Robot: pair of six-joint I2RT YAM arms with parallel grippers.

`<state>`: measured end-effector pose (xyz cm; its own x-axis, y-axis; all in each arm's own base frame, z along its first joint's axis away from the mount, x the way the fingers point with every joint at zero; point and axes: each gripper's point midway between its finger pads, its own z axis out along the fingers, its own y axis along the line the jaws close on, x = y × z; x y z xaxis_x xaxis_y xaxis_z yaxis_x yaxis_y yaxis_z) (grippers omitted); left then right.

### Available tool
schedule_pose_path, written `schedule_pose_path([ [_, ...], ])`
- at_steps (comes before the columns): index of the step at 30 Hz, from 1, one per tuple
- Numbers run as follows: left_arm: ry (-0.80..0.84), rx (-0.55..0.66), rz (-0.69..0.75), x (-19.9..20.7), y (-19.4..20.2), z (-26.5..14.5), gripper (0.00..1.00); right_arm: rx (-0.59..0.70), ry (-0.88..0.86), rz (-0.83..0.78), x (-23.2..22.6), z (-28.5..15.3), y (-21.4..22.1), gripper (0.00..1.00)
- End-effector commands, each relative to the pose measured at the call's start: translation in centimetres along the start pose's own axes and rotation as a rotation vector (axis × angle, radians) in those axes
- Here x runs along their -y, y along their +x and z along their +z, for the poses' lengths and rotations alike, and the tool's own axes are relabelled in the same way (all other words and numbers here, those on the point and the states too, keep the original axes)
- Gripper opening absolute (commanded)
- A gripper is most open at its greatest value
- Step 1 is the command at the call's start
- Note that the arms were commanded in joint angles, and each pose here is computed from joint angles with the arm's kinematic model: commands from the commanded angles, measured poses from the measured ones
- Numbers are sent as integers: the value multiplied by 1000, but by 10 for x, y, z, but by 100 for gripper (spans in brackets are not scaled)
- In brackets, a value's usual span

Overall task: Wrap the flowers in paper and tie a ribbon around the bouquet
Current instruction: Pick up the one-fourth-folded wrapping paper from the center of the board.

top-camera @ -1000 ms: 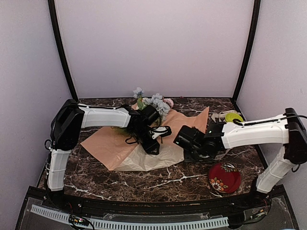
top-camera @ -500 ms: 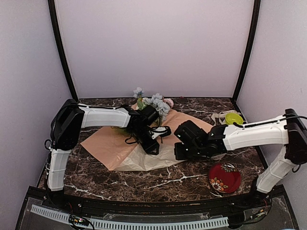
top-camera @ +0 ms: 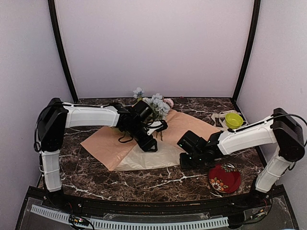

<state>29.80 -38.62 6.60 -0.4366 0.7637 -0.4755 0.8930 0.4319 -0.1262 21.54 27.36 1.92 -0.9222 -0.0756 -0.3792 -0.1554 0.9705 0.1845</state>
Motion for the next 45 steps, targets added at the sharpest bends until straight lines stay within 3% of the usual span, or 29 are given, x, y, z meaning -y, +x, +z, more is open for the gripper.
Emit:
schedule_pose_path([
  [1,-4,187,-28,18,-17,-71,54,-30,31,40,11,5,9,8],
  [4,-11,170,-73,23,18,-74,53,-38,27,42,9,6,10,8],
  [9,-48,-5,-187,20,83,-49,43,-35,25,28,4,2,4,8],
  [17,-116,-149,-247,8,128,-23,41,47,-57,-99,-29,-30,-27,8],
  [20,-108,-159,-257,9,132,-19,41,103,-322,-219,-92,-67,-44,10],
  [23,-94,-156,-273,12,137,-16,41,43,-594,-273,-150,-83,-40,10],
  [25,-88,-154,-282,13,139,-15,41,11,-688,-249,-172,-79,-40,9],
  [31,-82,-109,-299,15,131,-20,41,-130,-593,-227,-182,-22,-35,0],
  [38,-80,20,-333,18,110,-42,44,-250,-391,-174,-139,28,-8,0],
  [42,-89,173,-390,20,94,-72,50,-288,-355,-161,-130,40,3,0],
  [45,-187,268,-559,2,100,-100,65,-291,-342,-158,-126,43,4,0],
])
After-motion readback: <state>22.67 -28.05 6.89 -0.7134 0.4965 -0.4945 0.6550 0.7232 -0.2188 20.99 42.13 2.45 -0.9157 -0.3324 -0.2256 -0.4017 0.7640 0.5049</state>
